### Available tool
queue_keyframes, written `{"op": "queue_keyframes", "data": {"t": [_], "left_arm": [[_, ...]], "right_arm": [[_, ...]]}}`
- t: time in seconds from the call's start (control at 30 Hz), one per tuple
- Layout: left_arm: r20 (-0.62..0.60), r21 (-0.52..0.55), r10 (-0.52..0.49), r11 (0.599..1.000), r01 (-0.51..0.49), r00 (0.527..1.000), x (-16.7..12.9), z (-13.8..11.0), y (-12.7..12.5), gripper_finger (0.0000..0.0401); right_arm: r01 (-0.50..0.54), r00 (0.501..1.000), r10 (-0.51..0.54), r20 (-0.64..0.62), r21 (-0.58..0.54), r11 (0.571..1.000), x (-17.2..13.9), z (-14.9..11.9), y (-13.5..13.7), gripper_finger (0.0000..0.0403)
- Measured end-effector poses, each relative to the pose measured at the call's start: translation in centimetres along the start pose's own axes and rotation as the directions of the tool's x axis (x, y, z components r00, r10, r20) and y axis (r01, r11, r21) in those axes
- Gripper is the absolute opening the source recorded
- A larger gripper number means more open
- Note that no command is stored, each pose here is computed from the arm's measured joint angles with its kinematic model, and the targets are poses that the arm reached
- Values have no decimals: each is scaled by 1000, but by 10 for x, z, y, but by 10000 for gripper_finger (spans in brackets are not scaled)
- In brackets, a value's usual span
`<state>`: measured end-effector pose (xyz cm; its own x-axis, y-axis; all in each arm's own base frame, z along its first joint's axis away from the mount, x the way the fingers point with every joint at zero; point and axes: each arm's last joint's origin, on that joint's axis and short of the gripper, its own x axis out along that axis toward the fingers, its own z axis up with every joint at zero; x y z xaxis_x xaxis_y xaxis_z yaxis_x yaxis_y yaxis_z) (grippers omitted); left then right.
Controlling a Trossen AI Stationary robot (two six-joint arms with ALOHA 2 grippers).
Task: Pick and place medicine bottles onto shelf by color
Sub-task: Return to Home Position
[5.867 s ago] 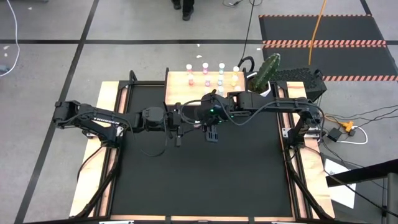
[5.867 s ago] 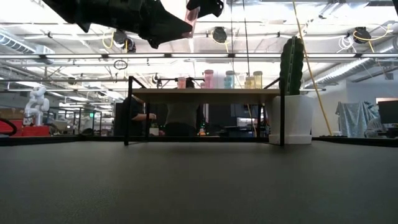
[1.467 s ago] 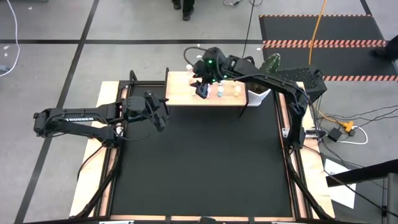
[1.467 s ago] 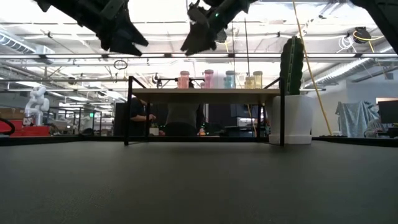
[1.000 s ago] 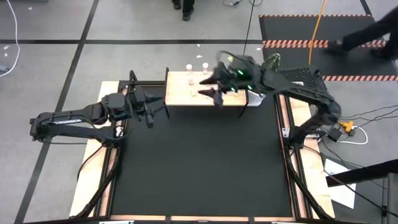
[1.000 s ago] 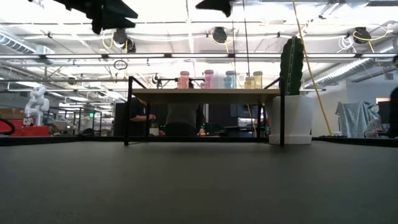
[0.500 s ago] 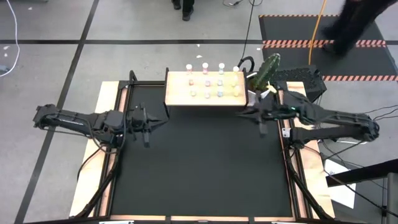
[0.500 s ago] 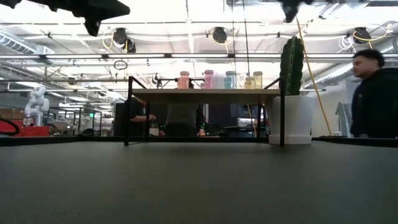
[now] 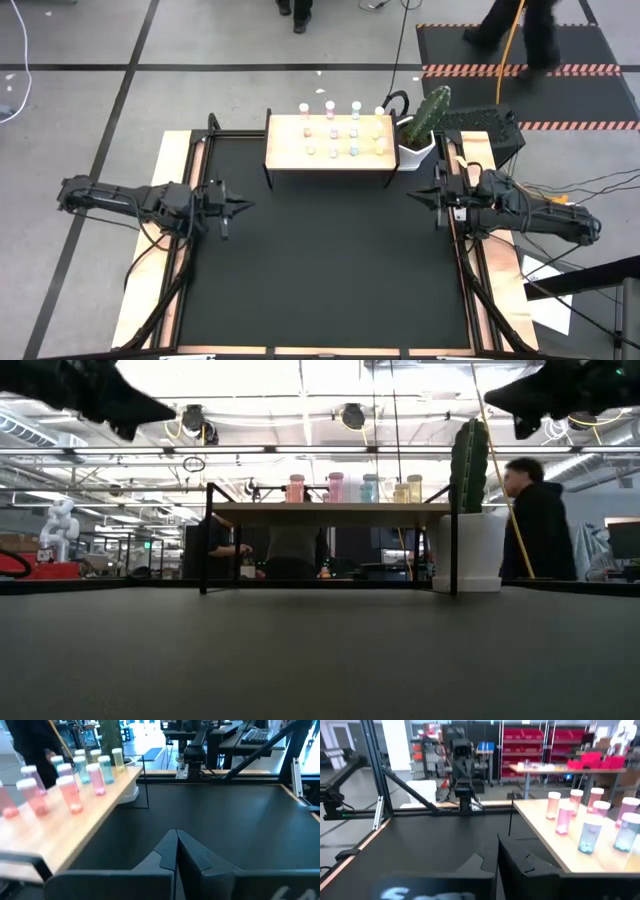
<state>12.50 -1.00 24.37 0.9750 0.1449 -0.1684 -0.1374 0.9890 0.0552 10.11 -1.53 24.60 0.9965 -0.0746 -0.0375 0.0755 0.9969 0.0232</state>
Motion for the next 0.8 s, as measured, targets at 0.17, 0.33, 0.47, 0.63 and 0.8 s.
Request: {"op": "queue_keyframes", "data": {"t": [0.17, 0.33, 0.47, 0.63, 0.8], "left_arm": [[48, -50, 1, 999, 2, 999, -6, -23, 2, 3], [89, -89, 2, 996, 6, 996, -12, -35, 3, 8], [93, -62, 7, 998, -1, 996, -13, -48, 4, 4], [154, -100, 20, 995, -4, 988, -9, -64, 4, 13], [175, -112, 20, 994, 0, 984, -7, -78, 3, 3]], "right_arm": [[3, 999, -2, 42, -11, 1000, -12, -20, 1, 0], [3, 998, -2, 56, -11, 1000, -18, -36, 1, 0], [3, 1000, -3, 31, -22, 1000, -16, -44, 1, 0], [0, 1000, 0, 17, -32, 999, -13, -52, 0, 0], [-2, 1000, 3, 23, -28, 1000, -11, -56, 0, 0]]}}
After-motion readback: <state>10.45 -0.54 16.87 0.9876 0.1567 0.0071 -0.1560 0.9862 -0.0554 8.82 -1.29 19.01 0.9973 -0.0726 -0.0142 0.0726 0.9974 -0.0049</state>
